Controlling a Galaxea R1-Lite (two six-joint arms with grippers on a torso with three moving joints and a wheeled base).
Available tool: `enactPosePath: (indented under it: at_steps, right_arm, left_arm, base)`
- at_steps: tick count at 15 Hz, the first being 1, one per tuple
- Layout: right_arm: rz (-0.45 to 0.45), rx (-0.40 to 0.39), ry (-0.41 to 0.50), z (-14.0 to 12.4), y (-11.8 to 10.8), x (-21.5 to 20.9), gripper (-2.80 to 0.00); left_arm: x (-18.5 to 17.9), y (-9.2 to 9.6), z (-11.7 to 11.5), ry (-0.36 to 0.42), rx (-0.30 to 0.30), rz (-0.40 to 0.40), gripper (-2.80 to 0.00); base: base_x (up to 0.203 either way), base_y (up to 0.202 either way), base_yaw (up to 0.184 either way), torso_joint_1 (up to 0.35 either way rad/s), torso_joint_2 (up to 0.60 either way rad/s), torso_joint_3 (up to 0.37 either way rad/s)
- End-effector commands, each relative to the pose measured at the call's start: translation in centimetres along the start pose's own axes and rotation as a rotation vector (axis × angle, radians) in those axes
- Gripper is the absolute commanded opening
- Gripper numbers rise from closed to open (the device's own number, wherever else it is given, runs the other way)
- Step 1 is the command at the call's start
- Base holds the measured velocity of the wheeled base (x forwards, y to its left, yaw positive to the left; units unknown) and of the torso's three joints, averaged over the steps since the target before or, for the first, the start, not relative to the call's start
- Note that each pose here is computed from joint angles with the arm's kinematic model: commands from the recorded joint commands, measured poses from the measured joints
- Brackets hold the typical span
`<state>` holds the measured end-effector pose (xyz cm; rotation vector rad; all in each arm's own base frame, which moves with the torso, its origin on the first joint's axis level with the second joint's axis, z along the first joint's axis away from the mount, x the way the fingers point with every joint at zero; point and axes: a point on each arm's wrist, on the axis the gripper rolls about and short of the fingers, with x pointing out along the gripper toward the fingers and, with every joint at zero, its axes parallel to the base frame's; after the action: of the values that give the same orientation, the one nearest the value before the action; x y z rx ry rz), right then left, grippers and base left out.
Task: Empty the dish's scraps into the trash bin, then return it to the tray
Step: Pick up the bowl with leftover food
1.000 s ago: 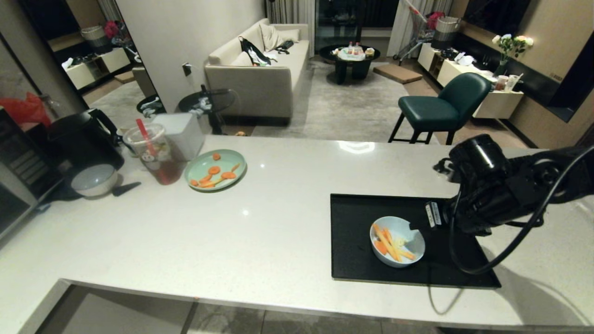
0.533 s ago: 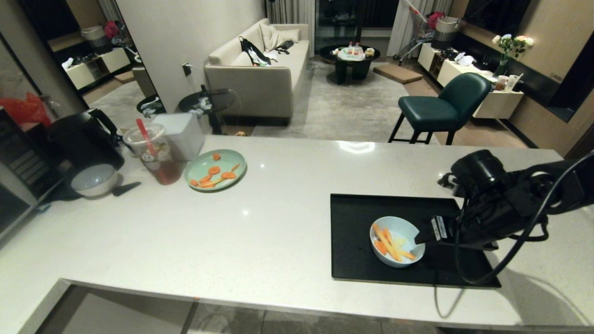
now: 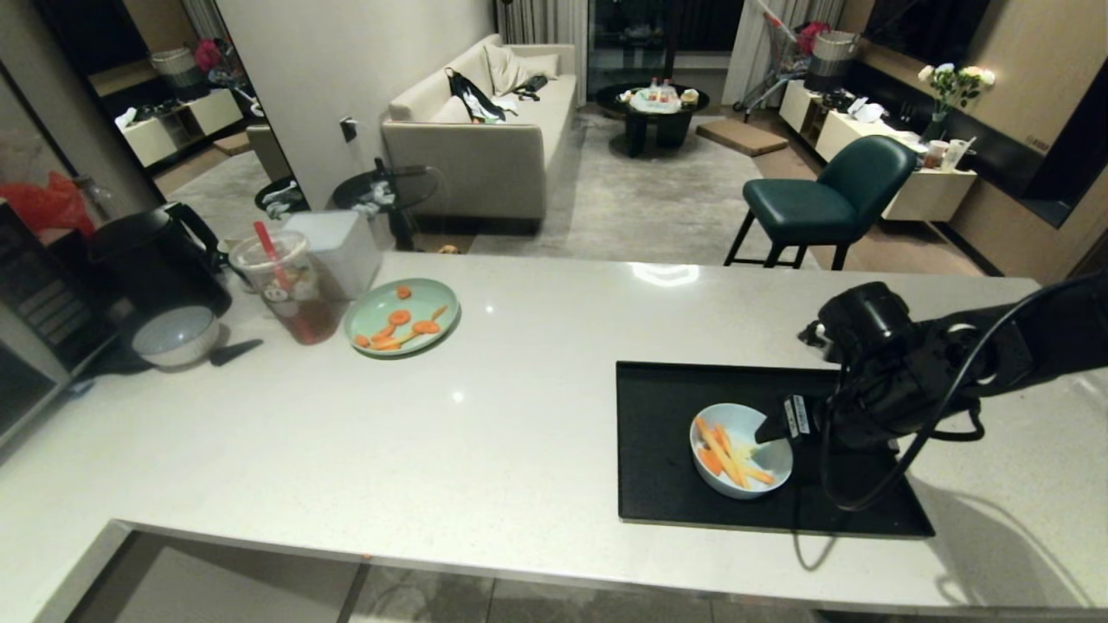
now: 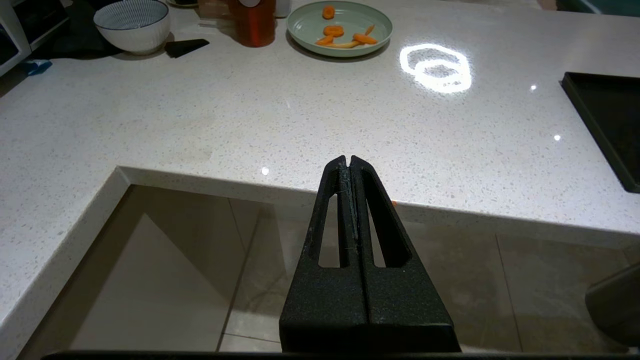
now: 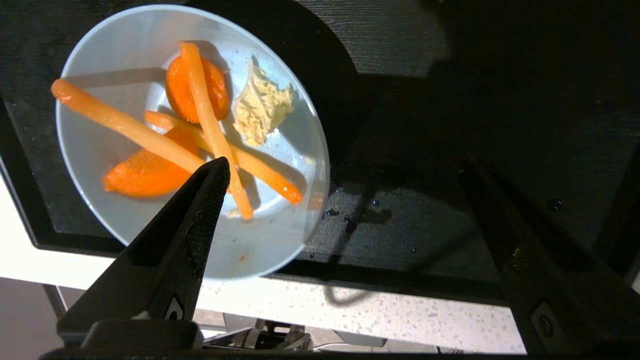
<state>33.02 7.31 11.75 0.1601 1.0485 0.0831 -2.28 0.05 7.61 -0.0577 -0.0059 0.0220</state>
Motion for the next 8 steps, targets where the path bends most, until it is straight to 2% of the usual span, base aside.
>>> enactPosePath:
  at_steps: [1,8]
  right_arm:
    - [-0.008,0.001,0.015,0.0,0.0,0.7,0.0]
    - [-0.021,-0.005,0.01,0.1,0.2,2.2,0.0]
  left_arm:
    - [0.0,0.0,0.0,0.0,-0.001,0.001,-2.8]
    - [0.0,0.0,0.0,0.001,-0.001,0.001,-2.8]
  base:
    - [0.0,0.0,0.0,0.0,0.0,0.0]
    - [0.0,0.0,0.0,0.0,0.0,0.0]
